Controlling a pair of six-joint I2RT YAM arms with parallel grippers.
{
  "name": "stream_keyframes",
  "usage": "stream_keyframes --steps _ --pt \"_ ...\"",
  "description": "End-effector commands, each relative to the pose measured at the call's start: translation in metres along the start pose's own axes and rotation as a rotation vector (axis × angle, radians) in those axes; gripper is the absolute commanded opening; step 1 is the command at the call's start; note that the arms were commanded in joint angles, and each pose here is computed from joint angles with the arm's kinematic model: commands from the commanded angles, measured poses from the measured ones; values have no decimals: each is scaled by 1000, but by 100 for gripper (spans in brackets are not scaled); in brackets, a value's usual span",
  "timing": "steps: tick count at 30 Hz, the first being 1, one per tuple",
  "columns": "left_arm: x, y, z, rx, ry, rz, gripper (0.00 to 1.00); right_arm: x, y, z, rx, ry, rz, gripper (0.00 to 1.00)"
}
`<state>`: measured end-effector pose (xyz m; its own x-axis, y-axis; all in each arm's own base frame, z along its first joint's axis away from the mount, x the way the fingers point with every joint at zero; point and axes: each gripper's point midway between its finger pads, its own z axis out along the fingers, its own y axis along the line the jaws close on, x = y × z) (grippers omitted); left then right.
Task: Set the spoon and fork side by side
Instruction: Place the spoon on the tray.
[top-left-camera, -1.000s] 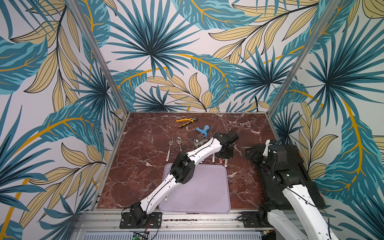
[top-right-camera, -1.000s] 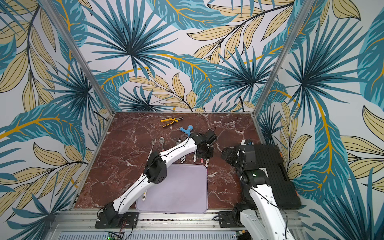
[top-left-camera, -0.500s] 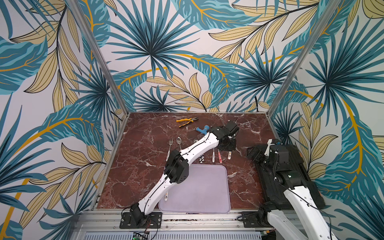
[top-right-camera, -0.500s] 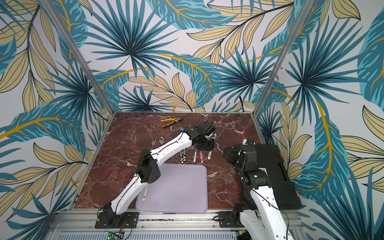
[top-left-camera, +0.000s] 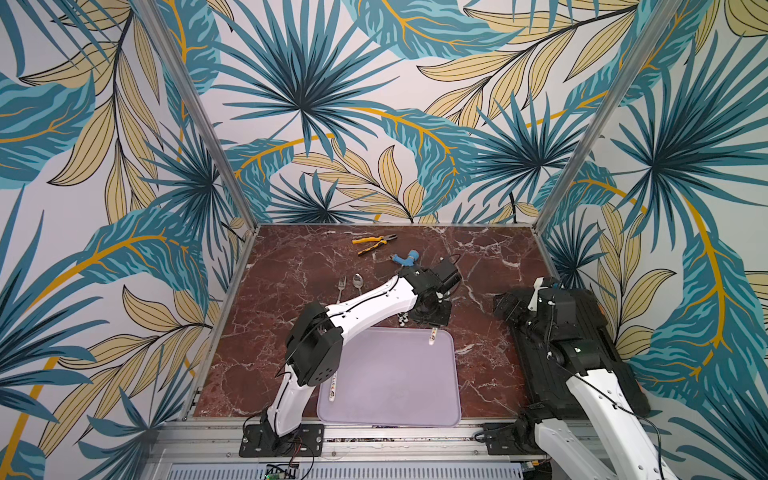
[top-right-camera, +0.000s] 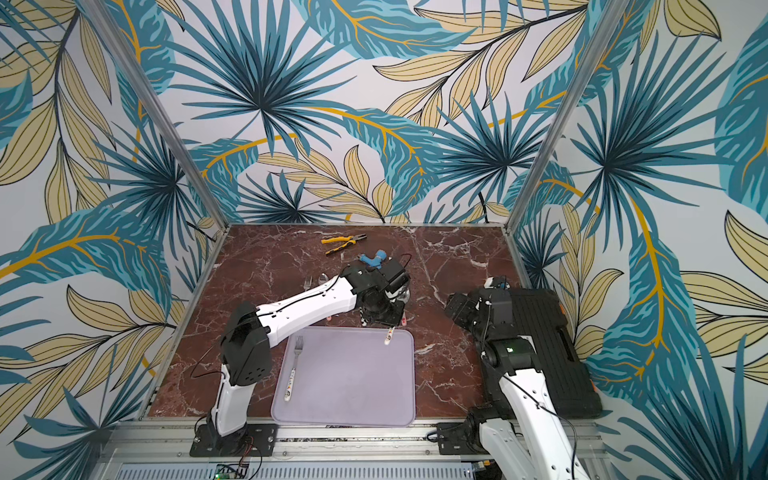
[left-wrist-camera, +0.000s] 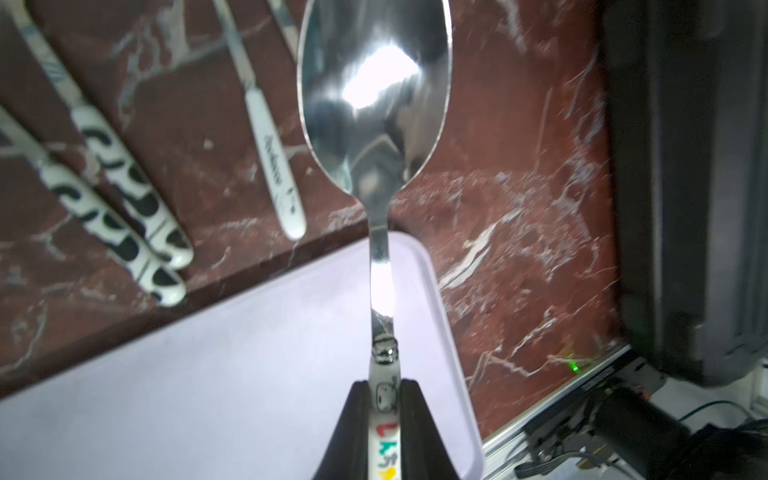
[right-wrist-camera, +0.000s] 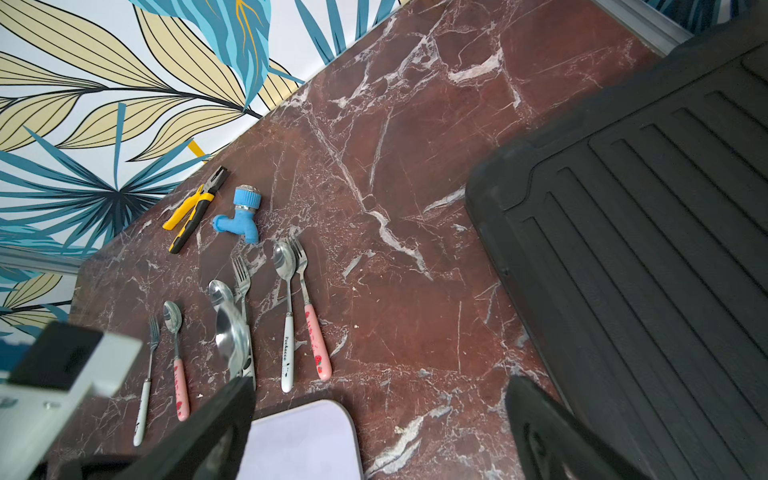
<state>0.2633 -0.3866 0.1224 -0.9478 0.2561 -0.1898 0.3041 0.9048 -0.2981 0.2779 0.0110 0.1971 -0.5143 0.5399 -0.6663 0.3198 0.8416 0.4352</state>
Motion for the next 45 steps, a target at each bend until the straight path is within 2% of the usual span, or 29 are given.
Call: stream_keyframes --steps 1,11,17,29,45 --pt "16 21 -17 -29 -47 -25 0 -7 1 3 7 -24 -13 99" --pt "106 103 -15 -190 60 -104 0 -8 -6 7 48 -30 -31 99" --pt "139 141 -8 -233 102 -167 0 -7 -10 9 68 -28 -36 99" --pt "174 186 -9 -271 129 -256 0 -5 -14 12 91 -18 -38 100" --pt "190 212 -2 -317 155 -291 0 -4 -14 13 94 -11 -39 100"
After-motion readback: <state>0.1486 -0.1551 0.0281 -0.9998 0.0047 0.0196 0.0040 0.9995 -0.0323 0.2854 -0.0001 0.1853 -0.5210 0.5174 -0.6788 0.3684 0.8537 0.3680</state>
